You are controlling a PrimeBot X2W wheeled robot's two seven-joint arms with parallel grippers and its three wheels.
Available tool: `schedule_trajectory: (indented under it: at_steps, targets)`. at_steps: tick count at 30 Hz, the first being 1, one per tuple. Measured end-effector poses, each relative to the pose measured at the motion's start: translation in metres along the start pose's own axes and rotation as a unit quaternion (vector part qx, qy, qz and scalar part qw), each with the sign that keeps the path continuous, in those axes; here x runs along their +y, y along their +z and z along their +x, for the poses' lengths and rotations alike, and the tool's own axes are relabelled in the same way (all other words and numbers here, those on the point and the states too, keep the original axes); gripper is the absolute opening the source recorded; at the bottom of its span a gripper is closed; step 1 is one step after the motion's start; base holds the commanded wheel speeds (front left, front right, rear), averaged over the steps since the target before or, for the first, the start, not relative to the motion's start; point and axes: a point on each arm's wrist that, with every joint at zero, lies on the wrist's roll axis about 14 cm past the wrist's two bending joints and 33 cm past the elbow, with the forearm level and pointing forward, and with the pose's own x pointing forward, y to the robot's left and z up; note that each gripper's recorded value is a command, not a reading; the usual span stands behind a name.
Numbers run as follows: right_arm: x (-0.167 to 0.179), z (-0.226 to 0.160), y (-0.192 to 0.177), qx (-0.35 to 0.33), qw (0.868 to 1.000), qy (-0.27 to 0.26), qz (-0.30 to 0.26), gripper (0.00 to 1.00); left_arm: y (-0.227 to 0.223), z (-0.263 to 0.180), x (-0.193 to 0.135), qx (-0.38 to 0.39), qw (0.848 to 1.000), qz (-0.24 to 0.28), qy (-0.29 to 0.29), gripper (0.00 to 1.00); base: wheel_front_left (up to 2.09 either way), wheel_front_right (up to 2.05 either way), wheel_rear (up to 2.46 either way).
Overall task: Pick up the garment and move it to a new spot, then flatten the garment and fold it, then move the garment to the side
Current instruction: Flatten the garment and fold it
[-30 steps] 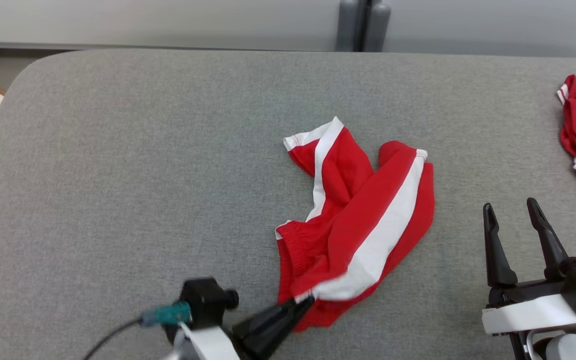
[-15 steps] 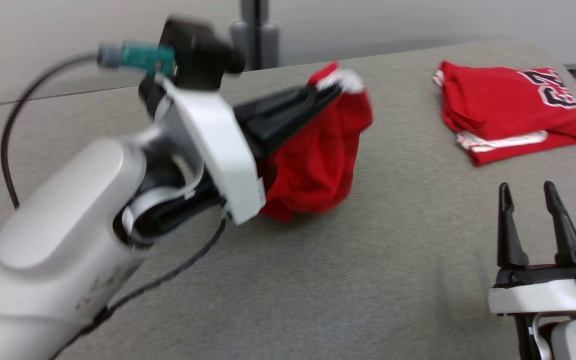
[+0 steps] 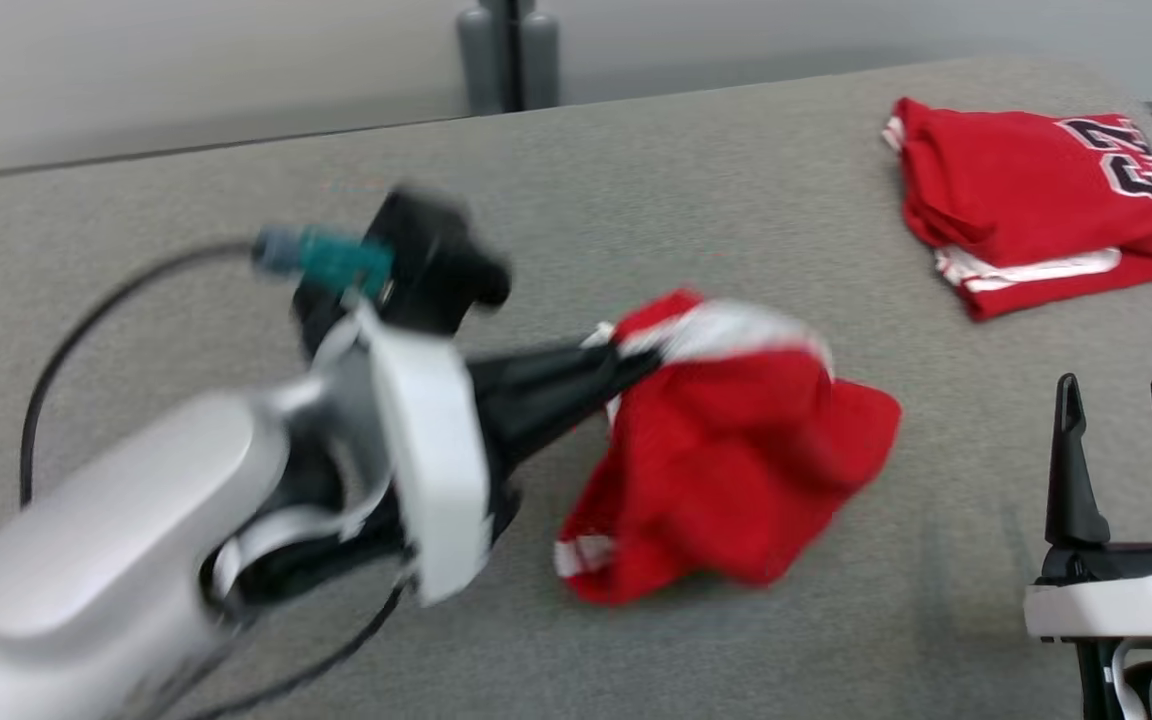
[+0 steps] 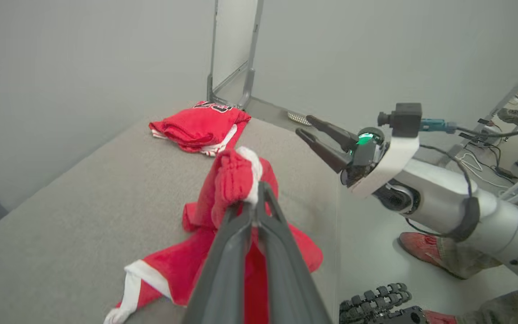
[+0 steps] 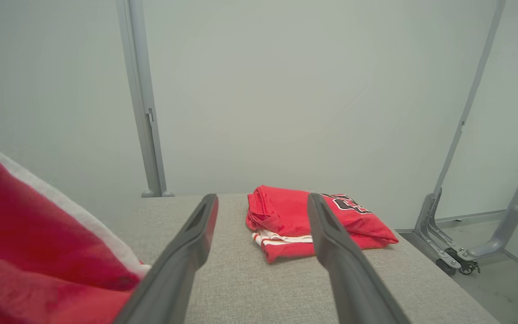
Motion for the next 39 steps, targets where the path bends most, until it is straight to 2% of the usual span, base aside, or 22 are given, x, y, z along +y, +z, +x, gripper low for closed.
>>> schedule_trajectory:
  at_steps: [3, 6, 11, 16, 19, 24, 31, 38, 39]
  targets:
    - [0.018, 0.006, -0.016, 0.022, 0.999, 0.033, 0.002, 1.0, -0.062, -0.036, 0.018, 0.042, 0.996, -0.065, 0.054, 0.0, 0.0, 0.0, 0.0]
    - [0.04, 0.013, -0.035, 0.048, 0.996, 0.073, 0.01, 1.0, -0.104, -0.073, 0.035, 0.044, 0.985, -0.113, 0.121, 0.0, 0.0, 0.0, 0.0]
    - [0.082, 0.017, -0.073, 0.109, 0.98, 0.165, 0.021, 1.0, -0.144, -0.119, 0.06, 0.027, 0.965, -0.134, 0.226, 0.0, 0.0, 0.0, 0.0]
    - [0.097, 0.02, -0.098, 0.158, 0.962, 0.22, 0.032, 1.0, -0.156, -0.143, 0.074, -0.014, 0.945, -0.145, 0.293, 0.0, 0.0, 0.0, 0.0]
    - [0.113, 0.013, -0.095, 0.167, 0.952, 0.248, 0.072, 1.0, -0.156, -0.152, 0.077, -0.04, 0.935, -0.149, 0.318, 0.0, 0.0, 0.0, 0.0]
    - [0.139, -0.016, -0.079, 0.177, 0.927, 0.292, 0.155, 1.0, -0.154, -0.162, 0.084, -0.081, 0.922, -0.157, 0.344, 0.0, 0.0, 0.0, 0.0]
    - [0.14, -0.059, -0.079, 0.215, 0.907, 0.317, 0.178, 1.0, -0.16, -0.168, 0.089, -0.101, 0.913, -0.172, 0.357, 0.0, 0.0, 0.0, 0.0]
    - [0.15, -0.076, -0.085, 0.239, 0.892, 0.335, 0.187, 1.0, -0.162, -0.169, 0.086, -0.102, 0.912, -0.173, 0.358, 0.0, 0.0, 0.0, 0.0]
    - [0.151, -0.077, -0.086, 0.242, 0.89, 0.338, 0.185, 0.96, -0.161, -0.169, 0.085, -0.103, 0.912, -0.173, 0.358, 0.0, 0.0, 0.0, 0.0]
